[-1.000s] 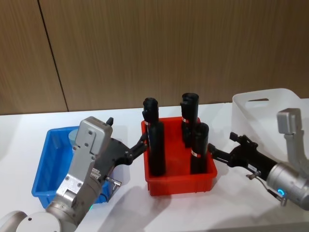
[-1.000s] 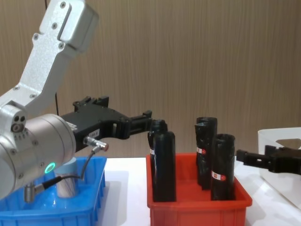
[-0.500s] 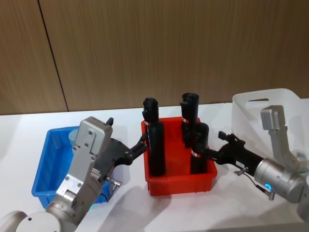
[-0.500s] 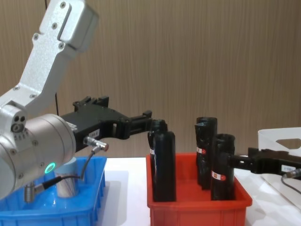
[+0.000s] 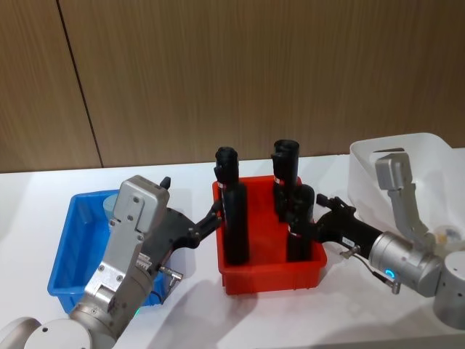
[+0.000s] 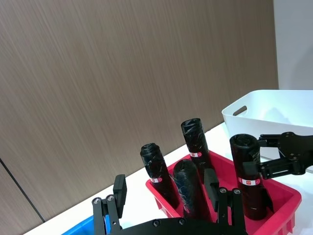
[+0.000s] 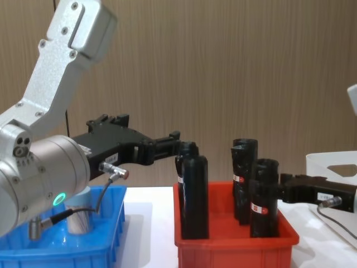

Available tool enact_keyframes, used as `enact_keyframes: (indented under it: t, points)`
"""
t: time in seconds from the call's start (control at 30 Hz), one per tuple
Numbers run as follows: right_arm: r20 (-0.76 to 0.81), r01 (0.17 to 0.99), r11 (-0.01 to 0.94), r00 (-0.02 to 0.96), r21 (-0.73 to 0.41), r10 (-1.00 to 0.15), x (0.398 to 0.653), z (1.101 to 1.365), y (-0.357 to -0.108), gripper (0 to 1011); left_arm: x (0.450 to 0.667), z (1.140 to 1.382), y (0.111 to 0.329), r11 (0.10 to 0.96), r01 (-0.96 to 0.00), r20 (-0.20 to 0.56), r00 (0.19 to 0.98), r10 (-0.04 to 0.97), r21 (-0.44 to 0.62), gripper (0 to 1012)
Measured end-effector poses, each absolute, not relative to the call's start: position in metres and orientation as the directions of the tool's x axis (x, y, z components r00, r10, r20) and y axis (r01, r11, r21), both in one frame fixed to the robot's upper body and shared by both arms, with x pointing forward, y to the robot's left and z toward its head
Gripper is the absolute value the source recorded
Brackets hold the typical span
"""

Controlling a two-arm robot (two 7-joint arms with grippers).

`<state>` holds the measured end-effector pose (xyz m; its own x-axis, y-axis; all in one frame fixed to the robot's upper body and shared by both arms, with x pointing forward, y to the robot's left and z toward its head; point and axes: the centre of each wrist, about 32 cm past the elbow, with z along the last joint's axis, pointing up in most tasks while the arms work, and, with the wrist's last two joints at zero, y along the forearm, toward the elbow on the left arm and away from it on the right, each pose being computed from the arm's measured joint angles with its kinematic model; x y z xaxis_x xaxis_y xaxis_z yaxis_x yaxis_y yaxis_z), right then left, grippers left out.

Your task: Pick the cotton swabs from the blue box and place them into the white box.

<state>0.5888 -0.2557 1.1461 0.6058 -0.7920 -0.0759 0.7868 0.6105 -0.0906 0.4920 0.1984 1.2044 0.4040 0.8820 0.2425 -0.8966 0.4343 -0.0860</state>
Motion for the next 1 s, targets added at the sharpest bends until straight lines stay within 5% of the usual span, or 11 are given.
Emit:
enact_keyframes:
  t: [0.2, 0.7, 1.0]
  points:
    - [-0.071, 0.781, 0.617, 0.613, -0.095, -0.787, 0.594, 1.147, -0.251, 980, 0.492, 1.204, 0.198, 0.434, -0.897, 0.243, 0.404, 0.882, -0.086, 1003]
    - [-0.059, 0.772, 0.626, 0.624, -0.11, -0.779, 0.602, 1.149, -0.241, 570, 0.492, 1.204, 0.198, 0.434, -0.897, 0.242, 0.404, 0.882, -0.086, 1003]
    - [-0.048, 0.768, 0.631, 0.63, -0.11, -0.775, 0.601, 1.153, -0.238, 486, 0.492, 1.204, 0.198, 0.434, -0.897, 0.243, 0.404, 0.882, -0.086, 1003]
